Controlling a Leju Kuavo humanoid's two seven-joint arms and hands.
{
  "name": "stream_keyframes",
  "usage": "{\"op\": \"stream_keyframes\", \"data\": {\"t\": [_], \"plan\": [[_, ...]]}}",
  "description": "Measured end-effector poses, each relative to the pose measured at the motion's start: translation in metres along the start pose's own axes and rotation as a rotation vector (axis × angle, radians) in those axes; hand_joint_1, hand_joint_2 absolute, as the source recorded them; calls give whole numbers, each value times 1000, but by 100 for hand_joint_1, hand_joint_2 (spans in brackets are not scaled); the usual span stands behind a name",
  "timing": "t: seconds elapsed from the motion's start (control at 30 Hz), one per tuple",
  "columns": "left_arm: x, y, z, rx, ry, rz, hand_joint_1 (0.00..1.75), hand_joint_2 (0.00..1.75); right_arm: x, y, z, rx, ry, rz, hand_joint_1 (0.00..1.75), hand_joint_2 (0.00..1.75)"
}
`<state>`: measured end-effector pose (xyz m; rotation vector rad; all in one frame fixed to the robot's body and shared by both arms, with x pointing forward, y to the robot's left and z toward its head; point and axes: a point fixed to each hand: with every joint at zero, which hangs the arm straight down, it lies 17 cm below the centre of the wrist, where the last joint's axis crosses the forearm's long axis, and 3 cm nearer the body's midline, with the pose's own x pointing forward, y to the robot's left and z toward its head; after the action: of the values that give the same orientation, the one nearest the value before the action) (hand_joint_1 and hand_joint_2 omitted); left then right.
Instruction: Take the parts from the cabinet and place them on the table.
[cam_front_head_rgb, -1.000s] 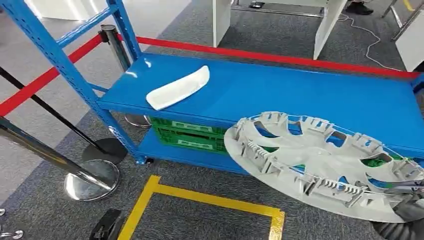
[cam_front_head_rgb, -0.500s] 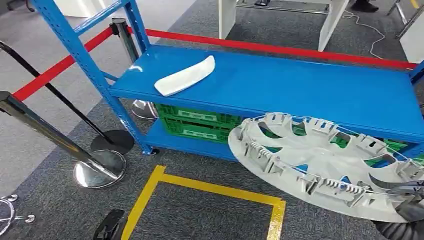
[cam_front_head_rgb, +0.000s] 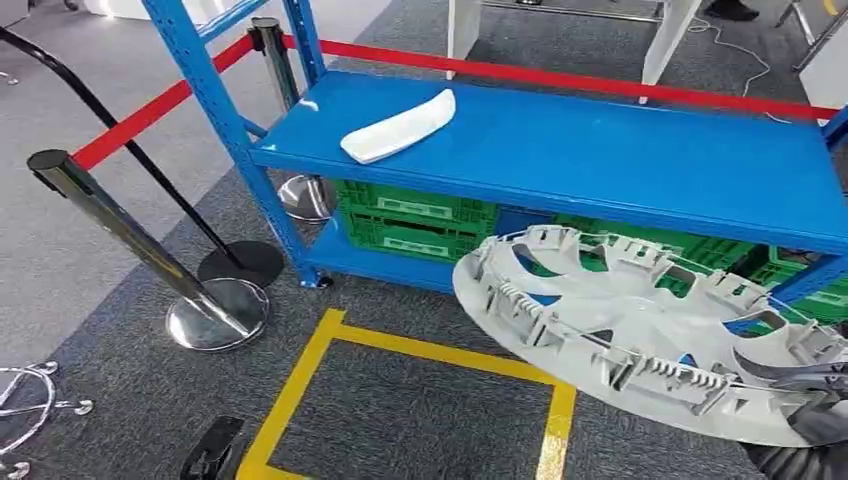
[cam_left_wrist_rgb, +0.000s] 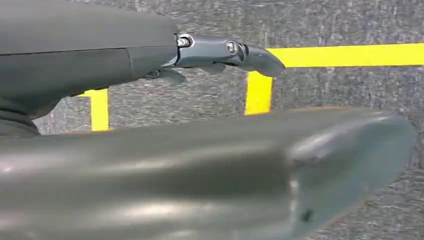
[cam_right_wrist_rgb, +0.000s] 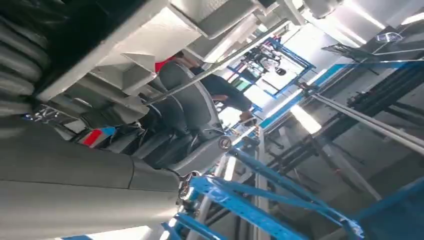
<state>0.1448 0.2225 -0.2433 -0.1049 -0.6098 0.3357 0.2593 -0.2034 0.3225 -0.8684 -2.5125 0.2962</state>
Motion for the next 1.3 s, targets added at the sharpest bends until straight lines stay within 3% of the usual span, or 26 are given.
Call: {"op": "stream_keyframes", "data": {"t": [1.3], "plan": [[5, 4, 0, -5, -26, -2, 0, 0, -8, 1, 2, 2, 47, -64, 175, 175]]}}
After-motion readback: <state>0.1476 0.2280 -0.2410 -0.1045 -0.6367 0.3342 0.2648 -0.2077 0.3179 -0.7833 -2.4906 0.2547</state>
